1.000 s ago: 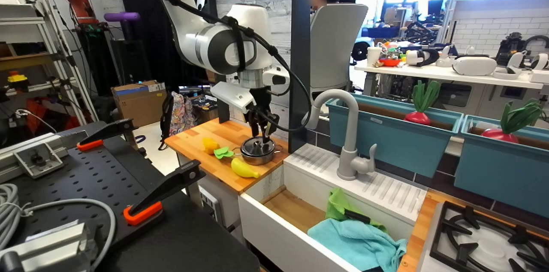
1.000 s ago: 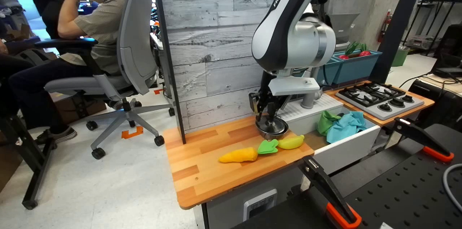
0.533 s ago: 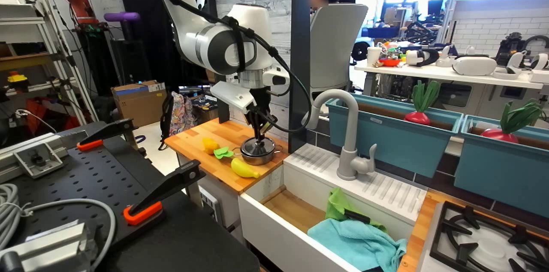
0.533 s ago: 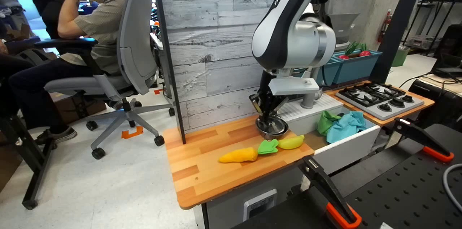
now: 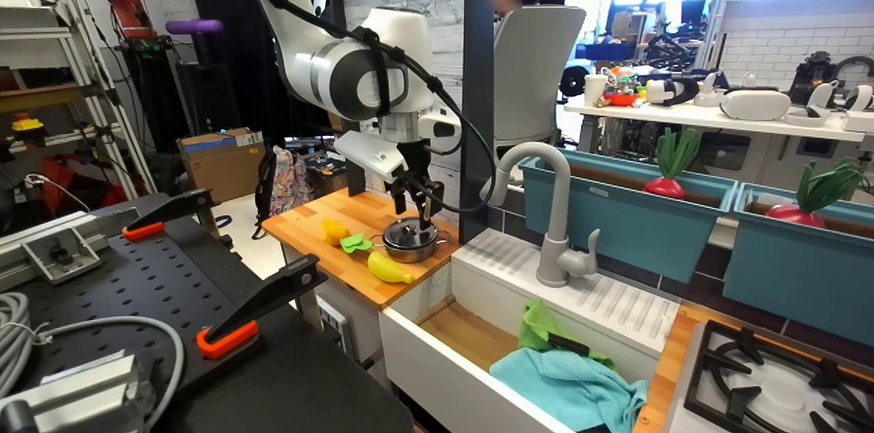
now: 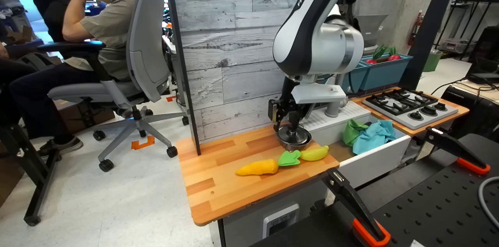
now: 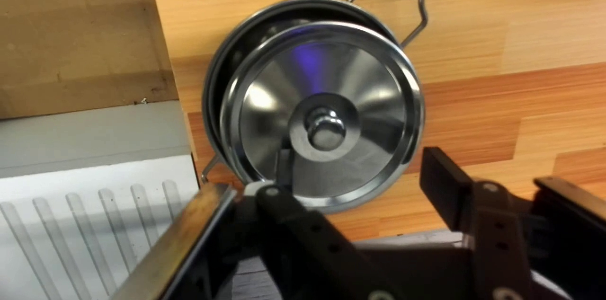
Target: Remove the silver lid from the silver pot and put it on the table
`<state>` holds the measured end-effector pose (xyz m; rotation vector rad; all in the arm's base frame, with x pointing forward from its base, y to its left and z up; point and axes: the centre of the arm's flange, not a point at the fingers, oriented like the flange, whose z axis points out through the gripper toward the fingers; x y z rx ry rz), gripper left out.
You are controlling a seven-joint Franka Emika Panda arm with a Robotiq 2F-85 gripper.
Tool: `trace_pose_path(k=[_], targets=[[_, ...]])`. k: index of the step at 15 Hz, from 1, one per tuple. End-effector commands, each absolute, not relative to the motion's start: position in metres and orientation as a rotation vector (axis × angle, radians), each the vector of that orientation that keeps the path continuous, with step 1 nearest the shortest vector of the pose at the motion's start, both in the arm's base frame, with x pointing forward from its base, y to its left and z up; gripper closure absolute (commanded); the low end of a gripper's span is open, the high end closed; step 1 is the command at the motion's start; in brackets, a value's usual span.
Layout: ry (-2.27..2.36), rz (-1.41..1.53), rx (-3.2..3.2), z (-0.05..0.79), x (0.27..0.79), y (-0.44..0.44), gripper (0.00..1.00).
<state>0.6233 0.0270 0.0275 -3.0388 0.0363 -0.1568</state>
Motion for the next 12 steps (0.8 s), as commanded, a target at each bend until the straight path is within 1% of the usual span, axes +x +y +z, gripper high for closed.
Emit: trace_pose_path(k=[1, 3, 4, 5, 6, 8, 10, 12], targets=[[0.027, -0.154, -3.037, 0.0316, 0.6155, 0.0243, 0.01], [0.03, -0.144, -3.038, 0.0304, 0.6142, 0.025, 0.0], [0.029, -0.14, -3.039, 0.0298, 0.6148, 0.0251, 0.26], [0.029, -0.139, -3.037, 0.0299, 0.6147, 0.0249, 0.25], [0.028, -0.139, -3.037, 0.0299, 0.6147, 0.0247, 0.28], [0.03, -0.138, -3.033, 0.0298, 0.6147, 0.0244, 0.42], [0.033, -0.137, -3.034, 0.0299, 0.6143, 0.0242, 0.59], [0.036, -0.143, -3.032, 0.0305, 0.6136, 0.0241, 0.73]])
